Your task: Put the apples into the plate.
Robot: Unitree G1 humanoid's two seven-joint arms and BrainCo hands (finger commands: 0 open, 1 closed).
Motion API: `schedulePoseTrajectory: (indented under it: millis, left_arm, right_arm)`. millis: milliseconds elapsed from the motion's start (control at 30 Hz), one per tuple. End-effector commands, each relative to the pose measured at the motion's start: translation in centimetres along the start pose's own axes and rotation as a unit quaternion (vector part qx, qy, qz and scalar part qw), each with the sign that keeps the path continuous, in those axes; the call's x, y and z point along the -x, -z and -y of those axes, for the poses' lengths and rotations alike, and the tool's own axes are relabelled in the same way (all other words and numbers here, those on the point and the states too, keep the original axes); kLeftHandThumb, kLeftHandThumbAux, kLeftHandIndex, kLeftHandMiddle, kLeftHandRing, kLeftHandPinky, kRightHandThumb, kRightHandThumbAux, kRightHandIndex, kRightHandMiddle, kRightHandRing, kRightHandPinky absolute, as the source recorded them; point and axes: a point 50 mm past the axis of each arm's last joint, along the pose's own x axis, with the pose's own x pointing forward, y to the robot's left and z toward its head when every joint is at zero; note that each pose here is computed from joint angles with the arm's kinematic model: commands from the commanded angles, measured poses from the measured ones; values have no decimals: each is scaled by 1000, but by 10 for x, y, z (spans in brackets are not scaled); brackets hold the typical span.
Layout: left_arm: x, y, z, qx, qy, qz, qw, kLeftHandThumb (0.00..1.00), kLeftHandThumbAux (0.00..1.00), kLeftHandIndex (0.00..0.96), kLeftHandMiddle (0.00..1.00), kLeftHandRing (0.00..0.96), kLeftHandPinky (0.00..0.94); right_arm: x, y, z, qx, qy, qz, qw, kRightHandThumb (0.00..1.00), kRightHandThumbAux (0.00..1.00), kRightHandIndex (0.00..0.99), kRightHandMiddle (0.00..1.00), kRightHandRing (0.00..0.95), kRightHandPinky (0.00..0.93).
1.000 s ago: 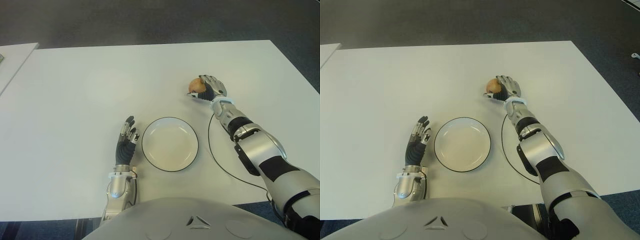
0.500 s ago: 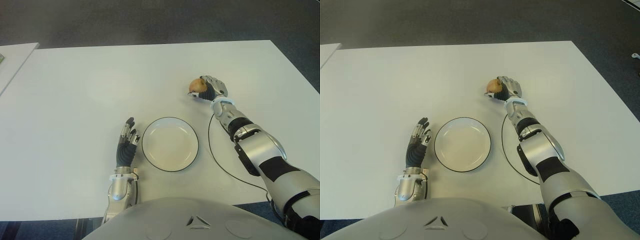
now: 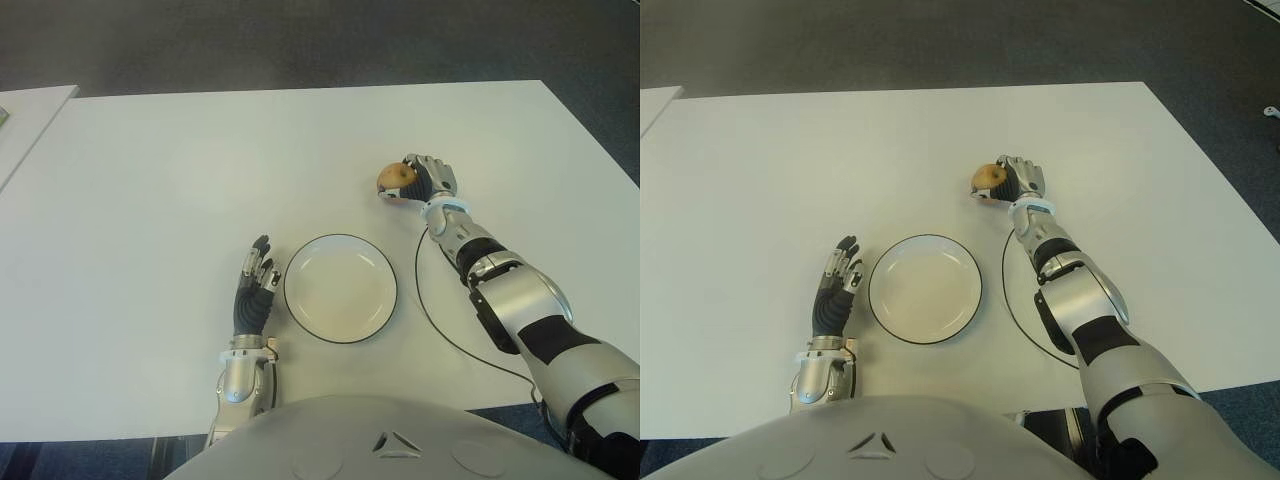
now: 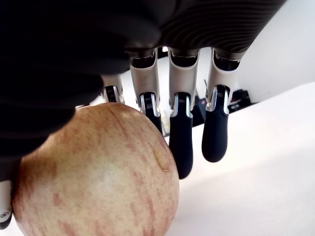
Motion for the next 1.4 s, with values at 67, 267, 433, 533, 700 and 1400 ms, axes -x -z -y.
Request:
schedulePoseTrajectory:
  millis: [67,267,433,533,700,1400]
  left_arm:
    - [4,9,5,14,-7,-28,999,43,443,0,0,0,0]
    - [3,8,4,27,-11,-27,999,43,440,0,0,0,0]
    - [3,8,4,34,-15,-25,999,36,456,0,0,0,0]
    - [2,8,4,38,-17,-25,999,33,464,0,0,0,0]
    - [2,7,5,40,-18,-24,999,30,472,0,0,0,0]
    - [1,6,5,47,-20,-22,998,30,475,0,0,0,0]
  right_arm:
    - [5,0,-8,-48,3,-13,999,850,674,405,528,795,725]
    - [5,-2,-5,-83,18,-9,996,853,674,406,530,811,730]
    - [5,-3,-4,-98,20,-5,995,855,674,407,531,817,748]
    - [4,-3,-3,-102,20,-1,995,855,674,406,532,821,776]
    - [4,-4,-2,-101,21,6,995,855,675,405,533,828,803]
    - [2,-10,3,-94,39,40,994,854,676,401,531,836,797]
